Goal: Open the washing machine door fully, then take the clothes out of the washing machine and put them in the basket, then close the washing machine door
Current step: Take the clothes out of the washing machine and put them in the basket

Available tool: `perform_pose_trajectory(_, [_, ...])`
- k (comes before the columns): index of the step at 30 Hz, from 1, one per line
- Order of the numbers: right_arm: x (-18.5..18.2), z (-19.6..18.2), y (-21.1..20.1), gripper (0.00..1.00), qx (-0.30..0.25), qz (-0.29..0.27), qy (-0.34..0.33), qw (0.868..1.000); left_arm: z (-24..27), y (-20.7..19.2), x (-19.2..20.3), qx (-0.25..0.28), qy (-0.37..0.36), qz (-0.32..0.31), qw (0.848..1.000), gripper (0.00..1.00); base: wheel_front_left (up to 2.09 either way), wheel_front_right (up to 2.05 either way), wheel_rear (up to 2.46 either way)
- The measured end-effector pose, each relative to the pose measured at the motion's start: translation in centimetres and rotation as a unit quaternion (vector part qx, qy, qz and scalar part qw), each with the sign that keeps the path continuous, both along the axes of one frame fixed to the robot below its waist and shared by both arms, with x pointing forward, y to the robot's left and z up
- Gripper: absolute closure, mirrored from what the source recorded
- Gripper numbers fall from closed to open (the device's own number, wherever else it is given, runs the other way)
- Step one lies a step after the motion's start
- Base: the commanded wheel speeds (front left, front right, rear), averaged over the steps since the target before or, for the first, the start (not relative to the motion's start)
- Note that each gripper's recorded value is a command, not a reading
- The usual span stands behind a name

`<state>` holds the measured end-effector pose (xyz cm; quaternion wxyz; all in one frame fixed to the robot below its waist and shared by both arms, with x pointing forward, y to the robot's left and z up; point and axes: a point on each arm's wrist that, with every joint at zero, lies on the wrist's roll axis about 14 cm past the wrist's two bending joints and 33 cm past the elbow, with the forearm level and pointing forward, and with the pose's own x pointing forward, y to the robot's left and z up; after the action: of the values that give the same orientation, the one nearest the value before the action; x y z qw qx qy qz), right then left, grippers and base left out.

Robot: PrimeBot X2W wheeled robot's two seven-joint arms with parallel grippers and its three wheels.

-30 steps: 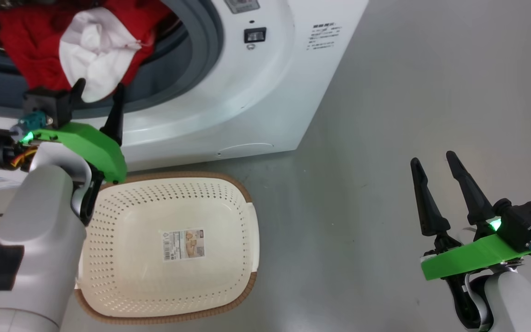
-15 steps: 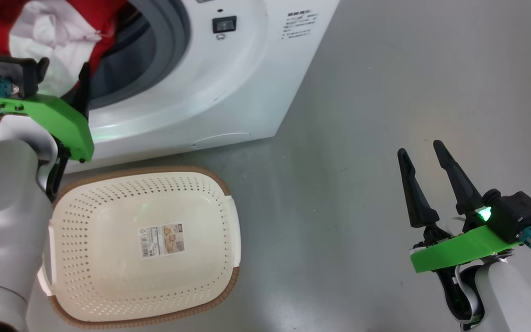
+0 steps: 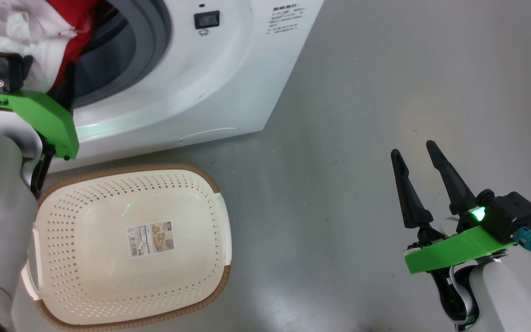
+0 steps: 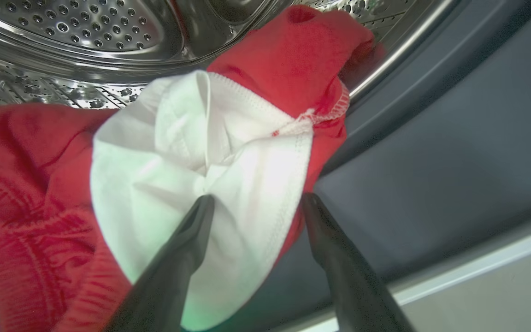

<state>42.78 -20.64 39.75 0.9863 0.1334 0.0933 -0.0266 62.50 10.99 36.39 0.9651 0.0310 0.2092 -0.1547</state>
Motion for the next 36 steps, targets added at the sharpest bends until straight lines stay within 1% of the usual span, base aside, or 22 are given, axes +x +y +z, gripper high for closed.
perform_pose_trajectory(1, [0.0,0.0,0.0,0.00,0.000,0.000,0.000,1.000,-0.1,0.0,0.0,0.000,0.002,0.000,1.000,0.11,0.00,0.00,0.00])
perform_pose_trajectory(2, [0.0,0.0,0.0,0.00,0.000,0.000,0.000,1.000,-0.1,0.0,-0.1,0.002,0.002,-0.001,1.000,0.26,0.00,0.00,0.00])
perform_pose_trajectory(3, [0.0,0.0,0.0,0.00,0.000,0.000,0.000,1.000,-0.2,0.0,-0.1,0.002,0.003,-0.002,1.000,0.48,0.00,0.00,0.00])
perform_pose_trajectory(4, [0.1,0.0,0.0,0.00,0.000,0.000,-0.001,1.000,-0.2,0.0,-0.1,0.002,0.004,-0.001,1.000,0.60,0.00,0.00,0.00])
perform_pose_trajectory(5, [0.1,0.1,0.0,0.00,0.000,0.000,-0.002,1.000,-0.3,0.0,-0.2,0.002,0.005,-0.002,1.000,0.75,0.00,0.00,0.00])
perform_pose_trajectory(8, [0.7,0.5,0.0,0.00,-0.001,0.002,-0.010,1.000,-0.4,0.1,-0.2,0.004,0.007,-0.002,1.000,0.89,0.00,0.00,0.00])
perform_pose_trajectory(9, [0.8,0.5,0.0,0.00,-0.001,0.002,-0.011,1.000,-0.5,0.2,-0.2,0.005,0.007,-0.003,1.000,0.99,0.00,0.00,0.00])
perform_pose_trajectory(15, [0.9,0.6,0.1,0.00,0.000,0.002,-0.013,1.000,0.3,0.6,-0.1,-0.006,-0.008,0.006,1.000,1.00,0.00,0.00,0.00])
perform_pose_trajectory(19, [1.0,1.3,0.1,0.00,0.001,0.002,-0.023,1.000,2.9,0.6,0.6,-0.046,-0.039,0.024,0.998,1.00,0.00,0.00,0.00])
perform_pose_trajectory(22, [1.2,1.7,0.3,0.00,0.003,0.005,-0.028,1.000,5.8,0.6,1.2,-0.080,-0.081,0.032,0.993,1.00,0.00,0.00,0.00])
perform_pose_trajectory(23, [1.2,1.7,0.3,0.00,0.003,0.005,-0.028,1.000,5.8,0.6,1.2,-0.080,-0.081,0.032,0.993,1.00,0.00,0.00,0.00])
perform_pose_trajectory(28, [1.3,2.1,0.8,0.00,0.002,0.017,-0.035,0.999,8.6,2.2,0.3,-0.131,-0.124,0.066,0.981,1.00,0.00,0.00,0.00])
perform_pose_trajectory(32, [1.6,2.7,1.5,0.00,0.005,0.027,-0.044,0.999,9.9,3.4,-1.2,-0.156,-0.149,0.091,0.972,1.00,0.00,0.00,0.00])
perform_pose_trajectory(36, [1.8,3.2,2.1,0.00,0.007,0.036,-0.051,0.998,11.2,4.3,-2.8,-0.187,-0.174,0.119,0.959,1.00,0.00,0.00,0.00])
